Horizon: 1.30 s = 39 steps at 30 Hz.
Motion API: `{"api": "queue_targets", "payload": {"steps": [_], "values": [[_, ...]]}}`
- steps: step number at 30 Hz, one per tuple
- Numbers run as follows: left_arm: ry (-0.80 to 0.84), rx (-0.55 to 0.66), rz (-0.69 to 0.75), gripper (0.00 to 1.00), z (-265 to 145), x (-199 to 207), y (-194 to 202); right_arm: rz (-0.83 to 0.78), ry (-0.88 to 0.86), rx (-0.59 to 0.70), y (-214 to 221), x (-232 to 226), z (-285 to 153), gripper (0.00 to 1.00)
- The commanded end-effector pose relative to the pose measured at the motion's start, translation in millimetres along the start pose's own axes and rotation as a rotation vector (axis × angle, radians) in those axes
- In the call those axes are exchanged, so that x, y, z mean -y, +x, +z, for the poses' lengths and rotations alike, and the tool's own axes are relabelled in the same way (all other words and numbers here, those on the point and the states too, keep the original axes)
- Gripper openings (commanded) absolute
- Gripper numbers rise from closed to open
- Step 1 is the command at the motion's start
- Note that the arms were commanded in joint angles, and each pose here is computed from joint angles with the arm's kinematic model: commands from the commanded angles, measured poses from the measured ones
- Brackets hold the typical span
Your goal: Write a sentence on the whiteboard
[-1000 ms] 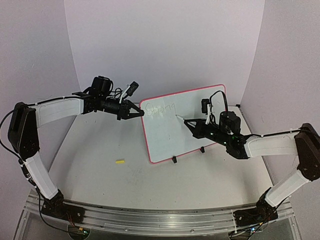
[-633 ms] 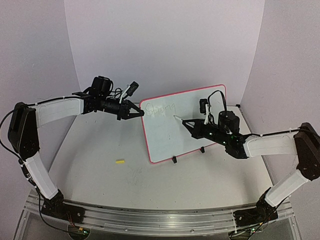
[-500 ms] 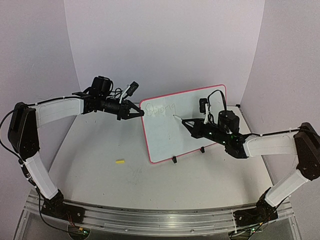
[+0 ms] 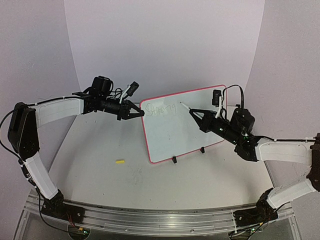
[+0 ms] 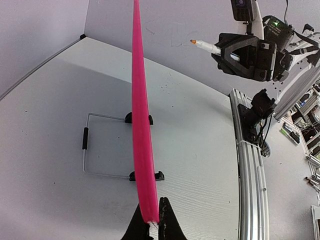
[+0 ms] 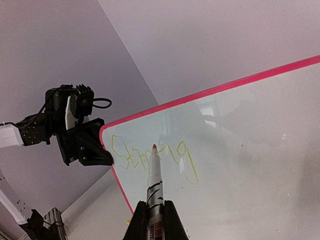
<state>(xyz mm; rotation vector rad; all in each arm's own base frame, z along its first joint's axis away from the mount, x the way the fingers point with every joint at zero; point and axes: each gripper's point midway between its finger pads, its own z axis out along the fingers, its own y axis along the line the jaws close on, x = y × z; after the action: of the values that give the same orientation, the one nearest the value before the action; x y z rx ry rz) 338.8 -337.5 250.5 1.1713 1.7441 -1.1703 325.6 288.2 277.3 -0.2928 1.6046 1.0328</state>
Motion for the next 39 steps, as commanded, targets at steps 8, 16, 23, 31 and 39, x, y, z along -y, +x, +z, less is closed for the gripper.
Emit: {"api": "queue_targets", "payload": {"steps": [8,16,23,31,39], "values": [[-0.030,-0.032,0.039,0.00,-2.3,5.3,1.0,-0.035,0.003,-0.017,-5.6,3.0,-16.3,0.00],[-0.031,-0.042,0.043,0.00,-0.7,7.2,3.0,-0.013,-0.079,-0.068,-9.4,14.3,-22.3,0.00],[-0.033,-0.057,0.047,0.00,1.6,9.1,5.9,0.002,-0.137,-0.107,-15.3,28.7,-25.8,0.00],[-0.032,-0.065,0.055,0.00,3.5,11.9,6.5,-0.004,-0.180,-0.126,-22.4,38.0,-19.4,0.00],[-0.030,-0.073,0.055,0.00,5.7,12.2,8.6,-0.005,-0.168,-0.124,-25.2,49.1,-7.1,0.00]]}}
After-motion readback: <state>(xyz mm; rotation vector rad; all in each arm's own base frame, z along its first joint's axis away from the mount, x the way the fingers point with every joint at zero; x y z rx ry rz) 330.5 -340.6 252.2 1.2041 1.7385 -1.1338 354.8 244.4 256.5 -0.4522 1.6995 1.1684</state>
